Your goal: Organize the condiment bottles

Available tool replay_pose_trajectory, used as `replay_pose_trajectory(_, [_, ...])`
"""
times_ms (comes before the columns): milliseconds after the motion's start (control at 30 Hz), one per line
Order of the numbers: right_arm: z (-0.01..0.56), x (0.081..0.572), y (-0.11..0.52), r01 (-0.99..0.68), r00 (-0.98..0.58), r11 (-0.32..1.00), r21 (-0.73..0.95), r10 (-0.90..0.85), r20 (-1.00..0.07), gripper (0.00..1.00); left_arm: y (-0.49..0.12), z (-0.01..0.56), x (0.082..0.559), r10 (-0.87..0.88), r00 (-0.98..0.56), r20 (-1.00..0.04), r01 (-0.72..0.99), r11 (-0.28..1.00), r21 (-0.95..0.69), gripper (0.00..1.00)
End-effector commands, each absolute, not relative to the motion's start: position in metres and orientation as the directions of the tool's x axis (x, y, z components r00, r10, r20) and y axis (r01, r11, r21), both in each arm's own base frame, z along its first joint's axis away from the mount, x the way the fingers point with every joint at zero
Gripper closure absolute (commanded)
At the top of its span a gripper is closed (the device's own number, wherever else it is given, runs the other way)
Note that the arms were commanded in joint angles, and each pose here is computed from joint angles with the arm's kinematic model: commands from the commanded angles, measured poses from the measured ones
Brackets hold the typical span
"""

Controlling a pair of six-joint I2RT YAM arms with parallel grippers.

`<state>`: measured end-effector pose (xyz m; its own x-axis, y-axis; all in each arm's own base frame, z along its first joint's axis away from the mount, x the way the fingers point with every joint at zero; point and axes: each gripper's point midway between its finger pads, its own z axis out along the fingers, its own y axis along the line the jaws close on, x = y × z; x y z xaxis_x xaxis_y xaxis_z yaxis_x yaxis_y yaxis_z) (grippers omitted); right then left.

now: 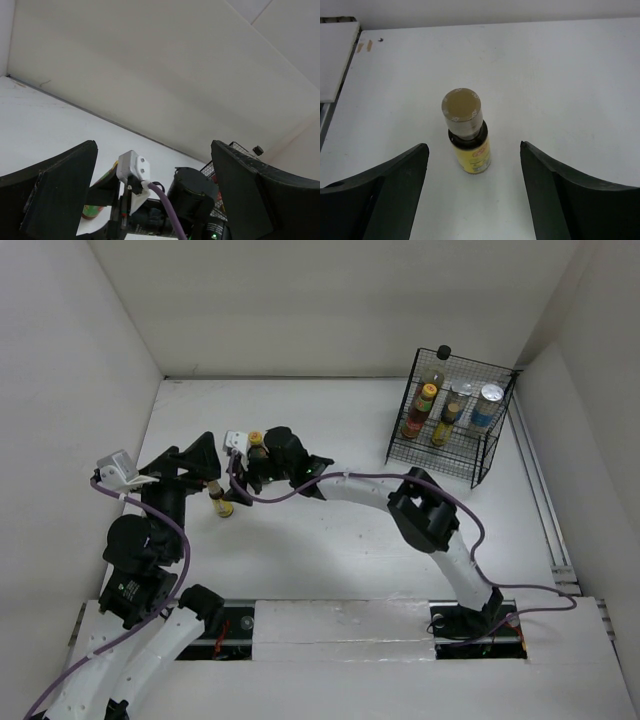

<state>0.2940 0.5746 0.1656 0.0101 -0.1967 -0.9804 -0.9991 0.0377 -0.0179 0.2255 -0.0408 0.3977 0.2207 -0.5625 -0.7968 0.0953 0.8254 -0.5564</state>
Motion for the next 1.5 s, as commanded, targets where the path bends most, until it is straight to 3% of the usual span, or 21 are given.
replay_pose_trajectory(0, [0.210, 0.290, 0.594, -0.997, 0.078, -0.012, -0.077, -0.103, -0.992, 0.20, -0.041, 0.411, 0.222, -0.582, 0.244, -0.776, 0.129, 0.813, -0.568, 0.07])
replay_pose_trajectory(267, [0.188, 0.285, 0.619, -0.998, 0.045, -0.059, -0.039, -0.105, -0.993, 0.22, -0.042, 0.411, 0.221, -0.574, 0.241, -0.782, 0.135, 0.818, -0.559, 0.07])
replay_pose_trajectory(400, [0.191, 0.283, 0.631, -0.998, 0.022, -0.064, -0.017, -0.082, -0.996, 0.36, -0.044, 0.411, 0.221, -0.574, 0.237, -0.783, 0.143, 0.818, -0.557, 0.07])
replay_pose_trajectory(567, [0.194, 0.273, 0.635, -0.996, 0.001, -0.092, 0.005, -0.066, -0.998, 0.64, -0.044, 0.411, 0.221, -0.574, 0.237, -0.783, 0.143, 0.818, -0.557, 0.07])
replay_pose_trajectory(667, [0.198, 0.267, 0.626, -0.996, 0.003, -0.091, 0.001, -0.045, -0.999, 0.75, -0.044, 0.411, 0.221, -0.574, 0.237, -0.783, 0.143, 0.818, -0.557, 0.07])
replay_pose_trajectory(833, [0.310, 0.240, 0.584, -0.991, 0.097, -0.082, -0.110, 0.153, -0.983, 0.77, -0.041, 0.411, 0.222, -0.574, 0.245, -0.781, 0.127, 0.818, -0.561, 0.07])
replay_pose_trajectory(900, [0.322, 0.232, 0.561, -0.992, 0.106, -0.044, -0.115, 0.168, -0.980, 0.77, -0.041, 0.411, 0.222, -0.574, 0.245, -0.781, 0.127, 0.818, -0.561, 0.07])
replay_pose_trajectory(933, [0.370, 0.220, 0.538, -0.984, 0.167, -0.016, -0.176, 0.244, -0.955, 0.77, -0.041, 0.411, 0.222, -0.574, 0.245, -0.781, 0.127, 0.818, -0.561, 0.07])
replay_pose_trajectory(1033, [0.416, 0.232, 0.472, -0.970, 0.240, 0.115, -0.216, 0.292, -0.926, 0.79, -0.041, 0.409, 0.223, -0.567, 0.247, -0.786, 0.125, 0.823, -0.554, 0.07])
replay_pose_trajectory(1133, [0.425, 0.271, 0.403, -0.926, 0.283, 0.326, -0.193, 0.259, -0.923, 0.80, -0.047, 0.406, 0.227, -0.560, 0.227, -0.797, 0.133, 0.828, -0.545, 0.07])
replay_pose_trajectory(1167, [0.456, 0.269, 0.366, -0.883, 0.355, 0.414, -0.223, 0.274, -0.894, 0.80, -0.049, 0.406, 0.227, -0.560, 0.223, -0.798, 0.142, 0.828, -0.542, 0.07])
replay_pose_trajectory(1200, [0.455, 0.302, 0.326, -0.802, 0.358, 0.569, -0.180, 0.217, -0.908, 0.80, -0.053, 0.404, 0.229, -0.564, 0.209, -0.799, 0.148, 0.826, -0.544, 0.07])
replay_pose_trajectory(1300, [0.456, 0.326, 0.240, -0.613, 0.362, 0.778, -0.134, 0.126, -0.924, 0.81, -0.056, 0.407, 0.230, -0.564, 0.203, -0.801, 0.160, 0.826, -0.541, 0.07])
replay_pose_trajectory(1333, [0.458, 0.349, 0.191, -0.463, 0.362, 0.879, -0.110, 0.075, -0.929, 0.81, -0.056, 0.407, 0.230, -0.564, 0.203, -0.801, 0.160, 0.826, -0.541, 0.07])
replay_pose_trajectory(1467, [0.443, 0.378, 0.085, -0.176, 0.315, 0.981, -0.076, -0.017, -0.949, 0.81, -0.059, 0.405, 0.232, -0.568, 0.191, -0.801, 0.165, 0.823, -0.544, 0.07])
